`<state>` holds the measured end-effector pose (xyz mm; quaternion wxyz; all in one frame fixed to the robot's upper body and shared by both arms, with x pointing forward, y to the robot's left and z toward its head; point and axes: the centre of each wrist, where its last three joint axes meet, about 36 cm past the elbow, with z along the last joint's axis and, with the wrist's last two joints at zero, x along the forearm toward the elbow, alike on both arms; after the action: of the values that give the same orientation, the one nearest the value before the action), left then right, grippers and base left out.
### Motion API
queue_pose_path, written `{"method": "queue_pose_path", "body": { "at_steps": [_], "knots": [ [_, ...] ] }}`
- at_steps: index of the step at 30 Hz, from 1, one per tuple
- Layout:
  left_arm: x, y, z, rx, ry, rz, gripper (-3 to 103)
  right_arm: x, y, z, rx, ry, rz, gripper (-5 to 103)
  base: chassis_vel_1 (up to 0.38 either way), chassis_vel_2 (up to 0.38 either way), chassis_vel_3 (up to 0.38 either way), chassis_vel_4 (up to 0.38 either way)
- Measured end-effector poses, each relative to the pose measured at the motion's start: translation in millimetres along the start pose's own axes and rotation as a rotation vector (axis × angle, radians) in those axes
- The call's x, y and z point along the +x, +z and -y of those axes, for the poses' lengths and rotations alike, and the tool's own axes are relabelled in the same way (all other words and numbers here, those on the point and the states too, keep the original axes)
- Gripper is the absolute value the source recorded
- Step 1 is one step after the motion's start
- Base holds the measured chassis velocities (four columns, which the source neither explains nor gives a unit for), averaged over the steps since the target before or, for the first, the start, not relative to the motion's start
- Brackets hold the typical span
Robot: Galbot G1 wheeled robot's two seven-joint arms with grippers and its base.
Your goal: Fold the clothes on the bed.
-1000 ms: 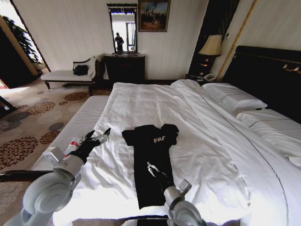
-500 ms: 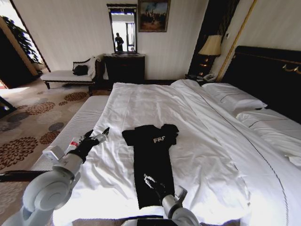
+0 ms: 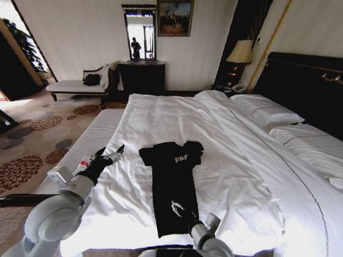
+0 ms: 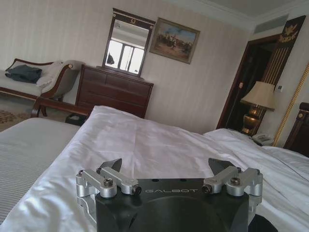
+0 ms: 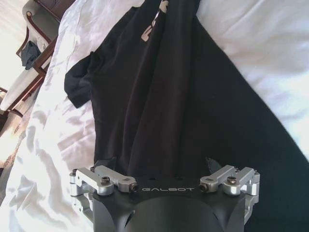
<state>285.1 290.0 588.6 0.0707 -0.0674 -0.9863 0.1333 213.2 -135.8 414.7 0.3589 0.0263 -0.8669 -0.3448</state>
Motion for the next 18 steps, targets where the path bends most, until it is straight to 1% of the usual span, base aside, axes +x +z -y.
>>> {"method": "queue_pose_path", "body": {
  "at_steps": [2, 4, 5, 7, 10, 12, 16, 17, 18],
  "knots": [
    [0.8, 0.2, -1.0, -0.002, -0.006, -0.001, 100, -1.4, 1.5, -2.5, -0.007, -0.007, -0.011, 100, 0.0, 0.0, 0.0, 0.0],
    [2.5, -0.3, -3.4, -0.006, -0.019, 0.0, 100, -3.4, 0.8, -8.0, -0.029, -0.022, -0.019, 100, 0.0, 0.0, 0.0, 0.0],
    [3.1, -0.7, -4.3, -0.008, -0.024, 0.001, 100, -2.9, 0.2, -9.6, -0.035, -0.027, -0.02, 101, 0.0, 0.0, 0.0, 0.0],
    [3.5, -1.0, -4.9, -0.009, -0.027, 0.002, 100, -2.1, -0.2, -10.6, -0.038, -0.031, -0.021, 101, 0.0, 0.0, 0.0, 0.0],
    [4.4, -2.0, -6.4, -0.01, -0.035, 0.007, 100, 0.3, 0.4, -11.3, -0.04, -0.035, -0.025, 87, 0.0, 0.0, 0.0, 0.0],
    [4.8, -1.9, -6.7, -0.009, -0.036, 0.007, 100, 0.6, 0.7, -11.1, -0.041, -0.034, -0.025, 87, 0.0, 0.0, 0.0, 0.0],
    [5.8, -0.5, -7.4, -0.006, -0.042, 0.004, 100, 1.6, 0.1, -10.8, -0.044, -0.034, -0.016, 65, 0.0, 0.0, 0.0, 0.0],
    [5.8, -0.5, -7.4, -0.006, -0.042, 0.004, 100, 1.6, 0.1, -10.8, -0.044, -0.034, -0.016, 65, 0.0, 0.0, 0.0, 0.0],
    [5.9, -0.4, -7.5, -0.006, -0.043, 0.005, 100, 1.4, -0.1, -10.6, -0.042, -0.035, -0.011, 60, 0.0, 0.0, 0.0, 0.0]
  ]
}}
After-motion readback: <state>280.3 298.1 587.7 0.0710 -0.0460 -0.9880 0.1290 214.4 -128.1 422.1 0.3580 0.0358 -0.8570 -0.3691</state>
